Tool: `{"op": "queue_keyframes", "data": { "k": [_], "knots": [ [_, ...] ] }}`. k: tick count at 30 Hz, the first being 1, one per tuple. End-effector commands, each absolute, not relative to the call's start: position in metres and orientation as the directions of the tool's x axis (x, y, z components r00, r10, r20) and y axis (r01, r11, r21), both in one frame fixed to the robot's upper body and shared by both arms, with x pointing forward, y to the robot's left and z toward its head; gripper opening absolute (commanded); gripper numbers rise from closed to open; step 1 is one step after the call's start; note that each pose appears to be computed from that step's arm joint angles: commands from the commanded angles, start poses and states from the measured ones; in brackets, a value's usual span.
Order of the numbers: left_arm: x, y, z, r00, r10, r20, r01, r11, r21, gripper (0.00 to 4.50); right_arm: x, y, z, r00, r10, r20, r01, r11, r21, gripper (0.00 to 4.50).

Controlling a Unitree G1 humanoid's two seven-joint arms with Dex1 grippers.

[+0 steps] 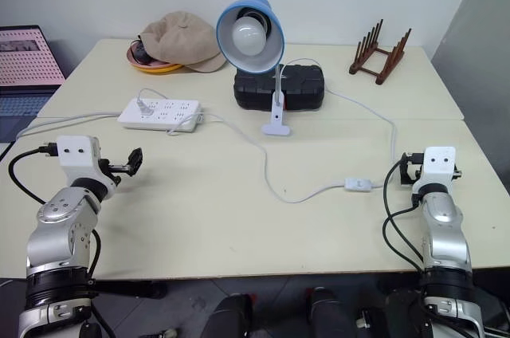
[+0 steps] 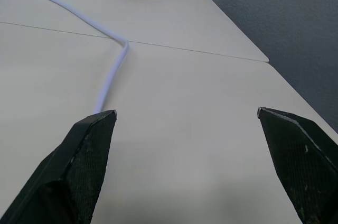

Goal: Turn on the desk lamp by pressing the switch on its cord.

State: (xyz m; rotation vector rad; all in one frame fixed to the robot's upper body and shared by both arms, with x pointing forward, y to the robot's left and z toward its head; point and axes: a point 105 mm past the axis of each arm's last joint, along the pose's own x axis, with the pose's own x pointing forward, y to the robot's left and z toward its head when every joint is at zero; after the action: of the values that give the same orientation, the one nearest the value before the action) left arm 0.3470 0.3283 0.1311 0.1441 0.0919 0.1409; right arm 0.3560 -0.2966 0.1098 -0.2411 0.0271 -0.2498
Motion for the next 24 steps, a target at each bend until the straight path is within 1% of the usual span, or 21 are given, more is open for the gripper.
{"op": "queue_keyframes", "data": {
  "k": [1,8,10,12,13,15,17,19,20,21,23,24],
  "knots": [
    [0.346,0.328,0.146,0.990,0.133,-0.044,-0.123,0.978,0.169,4.50,0.355,-0.301,0.129,0.965,-0.254,0.071,0.264,0.930,-0.255,4.49],
    [0.344,0.328,0.148,0.991,0.134,-0.029,-0.127,0.978,0.165,4.50,0.356,-0.302,0.133,0.969,-0.238,0.074,0.249,0.929,-0.274,4.49],
    [0.345,0.324,0.150,0.994,0.108,-0.032,-0.101,0.981,0.164,4.50,0.355,-0.304,0.138,0.973,-0.217,0.074,0.229,0.929,-0.291,4.49],
    [0.347,0.313,0.153,0.998,0.037,-0.044,-0.030,0.989,0.144,4.50,0.355,-0.303,0.144,0.985,-0.159,0.066,0.172,0.937,-0.303,4.49],
    [0.348,0.299,0.156,0.997,-0.051,-0.056,0.059,0.988,0.143,4.50,0.355,-0.296,0.149,0.996,-0.077,0.050,0.088,0.948,-0.305,4.49],
    [0.346,0.257,0.164,0.949,-0.299,-0.103,0.313,0.935,0.167,4.50,0.351,-0.275,0.158,0.986,0.163,-0.019,-0.161,0.942,-0.296,4.49],
    [0.340,0.226,0.173,0.875,-0.465,-0.137,0.484,0.851,0.204,4.50,0.341,-0.257,0.163,0.932,0.349,-0.098,-0.362,0.887,-0.287,4.49],
    [0.335,0.197,0.182,0.787,-0.593,-0.173,0.617,0.751,0.235,4.50,0.327,-0.244,0.162,0.847,0.490,-0.205,-0.531,0.787,-0.315,4.49],
    [0.329,0.178,0.186,0.712,-0.671,-0.207,0.701,0.664,0.260,4.50,0.319,-0.238,0.160,0.798,0.542,-0.264,-0.603,0.720,-0.345,4.49],
    [0.325,0.165,0.188,0.658,-0.716,-0.235,0.751,0.601,0.273,4.50,0.315,-0.235,0.158,0.765,0.569,-0.303,-0.645,0.674,-0.361,4.49],
    [0.315,0.147,0.187,0.549,-0.780,-0.301,0.830,0.469,0.301,4.50,0.308,-0.230,0.153,0.715,0.600,-0.359,-0.699,0.602,-0.387,4.49],
    [0.309,0.135,0.186,0.480,-0.809,-0.339,0.867,0.379,0.323,4.50,0.306,-0.226,0.148,0.691,0.613,-0.384,-0.722,0.560,-0.405,4.49]
  ]
}}
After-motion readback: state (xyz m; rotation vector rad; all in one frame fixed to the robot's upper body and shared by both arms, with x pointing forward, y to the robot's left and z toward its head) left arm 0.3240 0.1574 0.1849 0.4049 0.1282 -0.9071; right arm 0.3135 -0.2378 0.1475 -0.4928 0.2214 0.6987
